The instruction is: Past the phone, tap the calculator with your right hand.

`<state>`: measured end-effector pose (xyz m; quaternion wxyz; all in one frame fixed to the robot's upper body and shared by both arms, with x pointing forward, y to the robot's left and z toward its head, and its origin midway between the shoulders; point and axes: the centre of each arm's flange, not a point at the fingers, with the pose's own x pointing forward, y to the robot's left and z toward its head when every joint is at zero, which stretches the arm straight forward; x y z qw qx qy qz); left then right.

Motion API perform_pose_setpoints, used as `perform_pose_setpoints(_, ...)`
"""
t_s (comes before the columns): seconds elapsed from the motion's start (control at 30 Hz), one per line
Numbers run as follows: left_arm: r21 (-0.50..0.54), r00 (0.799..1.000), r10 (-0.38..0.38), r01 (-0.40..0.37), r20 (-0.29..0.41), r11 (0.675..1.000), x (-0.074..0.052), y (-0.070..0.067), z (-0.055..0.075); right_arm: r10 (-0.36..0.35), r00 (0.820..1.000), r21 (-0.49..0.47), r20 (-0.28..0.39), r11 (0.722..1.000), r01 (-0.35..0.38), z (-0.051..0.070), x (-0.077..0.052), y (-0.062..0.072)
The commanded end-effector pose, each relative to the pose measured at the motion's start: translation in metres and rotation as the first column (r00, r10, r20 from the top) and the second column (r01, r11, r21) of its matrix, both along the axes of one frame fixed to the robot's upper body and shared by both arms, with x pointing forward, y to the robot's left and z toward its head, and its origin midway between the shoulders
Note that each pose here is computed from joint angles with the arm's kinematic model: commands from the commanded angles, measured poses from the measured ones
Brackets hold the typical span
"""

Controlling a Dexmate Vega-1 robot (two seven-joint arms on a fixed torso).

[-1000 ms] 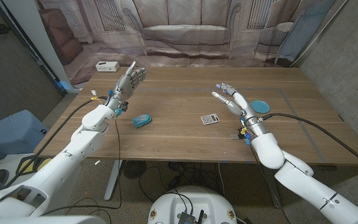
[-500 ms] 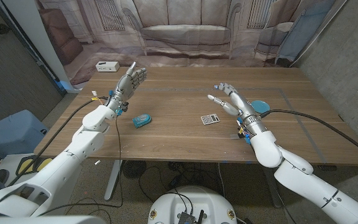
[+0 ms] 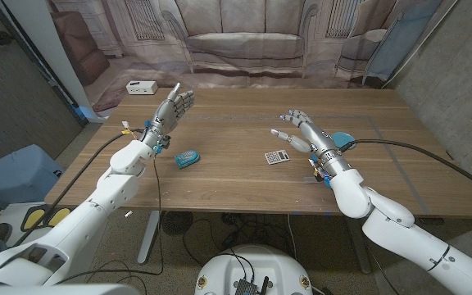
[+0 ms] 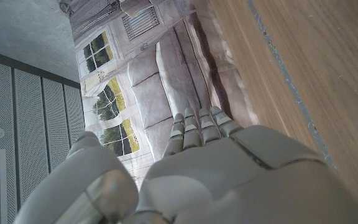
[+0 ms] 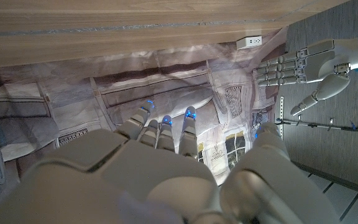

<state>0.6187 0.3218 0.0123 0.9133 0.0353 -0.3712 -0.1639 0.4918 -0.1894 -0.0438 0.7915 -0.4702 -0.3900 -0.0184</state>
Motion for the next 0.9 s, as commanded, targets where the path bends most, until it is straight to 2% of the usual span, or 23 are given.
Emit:
perform_pose_setpoints(0.03,0.004,1.000,0.001,-0.001,0.000,1.000,-0.004,-0.001,-0.005,-0.079,0.994,-0.093,-0.069,0.993,0.073,0.004,0.005,0.002)
perform_pose_setpoints(0.47,0.003,1.000,-0.004,0.004,-0.005,1.000,-0.003,-0.004,-0.006,-0.135,0.979,-0.164,-0.151,0.980,0.110,0.008,0.012,0.004)
perform_pose_setpoints(0.9,0.010,1.000,-0.013,0.013,-0.006,1.000,-0.002,-0.008,-0.004,-0.195,0.968,-0.283,-0.156,0.948,0.145,0.010,0.014,0.013)
